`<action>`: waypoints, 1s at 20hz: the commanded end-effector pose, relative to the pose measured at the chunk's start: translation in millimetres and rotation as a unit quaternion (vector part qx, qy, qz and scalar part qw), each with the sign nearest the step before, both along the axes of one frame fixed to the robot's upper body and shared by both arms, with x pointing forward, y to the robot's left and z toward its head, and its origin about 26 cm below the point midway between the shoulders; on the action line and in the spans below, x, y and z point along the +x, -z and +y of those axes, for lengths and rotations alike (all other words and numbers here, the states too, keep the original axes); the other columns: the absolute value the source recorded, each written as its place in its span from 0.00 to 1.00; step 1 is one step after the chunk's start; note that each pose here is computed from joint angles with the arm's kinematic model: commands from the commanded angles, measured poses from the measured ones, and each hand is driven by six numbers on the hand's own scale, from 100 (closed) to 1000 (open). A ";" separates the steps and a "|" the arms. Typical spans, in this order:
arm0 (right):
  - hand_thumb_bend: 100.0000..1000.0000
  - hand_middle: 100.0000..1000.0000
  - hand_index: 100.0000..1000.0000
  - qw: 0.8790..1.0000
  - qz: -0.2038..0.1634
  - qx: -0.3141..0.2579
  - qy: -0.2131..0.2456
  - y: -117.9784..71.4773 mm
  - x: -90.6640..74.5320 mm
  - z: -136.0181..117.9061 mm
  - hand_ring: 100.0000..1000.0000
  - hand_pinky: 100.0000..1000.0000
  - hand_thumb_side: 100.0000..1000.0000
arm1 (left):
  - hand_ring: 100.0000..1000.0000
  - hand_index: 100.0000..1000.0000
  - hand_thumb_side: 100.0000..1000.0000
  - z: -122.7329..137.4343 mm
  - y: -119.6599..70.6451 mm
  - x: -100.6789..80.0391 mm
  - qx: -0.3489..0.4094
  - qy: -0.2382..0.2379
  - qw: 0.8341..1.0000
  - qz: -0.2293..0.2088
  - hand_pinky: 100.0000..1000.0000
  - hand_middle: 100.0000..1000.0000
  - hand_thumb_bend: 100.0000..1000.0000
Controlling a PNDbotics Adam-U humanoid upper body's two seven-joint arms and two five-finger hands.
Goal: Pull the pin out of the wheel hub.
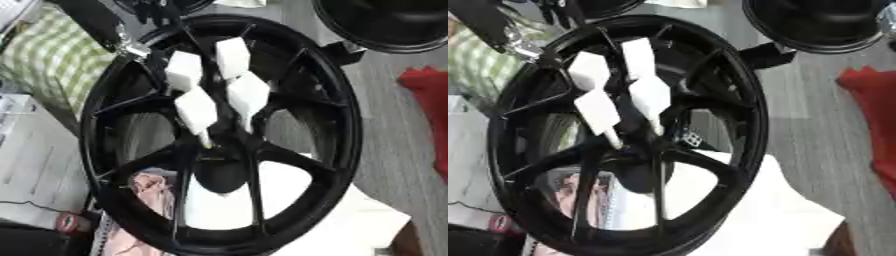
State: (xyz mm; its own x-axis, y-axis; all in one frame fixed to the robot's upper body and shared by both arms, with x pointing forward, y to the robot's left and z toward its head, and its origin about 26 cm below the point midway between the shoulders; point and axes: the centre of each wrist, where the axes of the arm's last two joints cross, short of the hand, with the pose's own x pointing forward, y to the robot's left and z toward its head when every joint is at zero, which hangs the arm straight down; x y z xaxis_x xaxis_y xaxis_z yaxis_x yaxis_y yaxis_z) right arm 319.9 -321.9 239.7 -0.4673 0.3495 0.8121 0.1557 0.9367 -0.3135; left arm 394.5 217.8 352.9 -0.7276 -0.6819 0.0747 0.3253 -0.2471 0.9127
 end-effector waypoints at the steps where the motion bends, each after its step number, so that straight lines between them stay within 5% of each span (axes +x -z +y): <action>1: 0.19 0.59 0.73 1.000 -0.012 -0.007 0.002 -9.6 -1.0 -2.2 0.73 0.87 0.28 | 0.80 0.89 0.62 -0.8 -9.0 -2.0 -0.002 0.003 1.000 -0.007 0.77 0.82 0.43; 20: 0.18 0.59 0.73 1.000 -0.011 -0.001 0.001 -8.2 -0.2 -1.6 0.73 0.87 0.29 | 0.78 0.86 0.59 -12.5 4.7 4.2 -0.002 0.020 1.000 0.019 0.75 0.78 0.44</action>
State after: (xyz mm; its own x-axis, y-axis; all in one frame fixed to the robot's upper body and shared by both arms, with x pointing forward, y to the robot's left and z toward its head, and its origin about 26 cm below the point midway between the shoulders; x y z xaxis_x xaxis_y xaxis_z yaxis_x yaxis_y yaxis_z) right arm 321.0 -322.2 239.1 -0.4642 0.3425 0.8168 0.1532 0.9393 -0.3069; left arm 401.1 204.9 336.9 -0.7449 -0.6548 0.1282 0.3773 -0.2549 0.8903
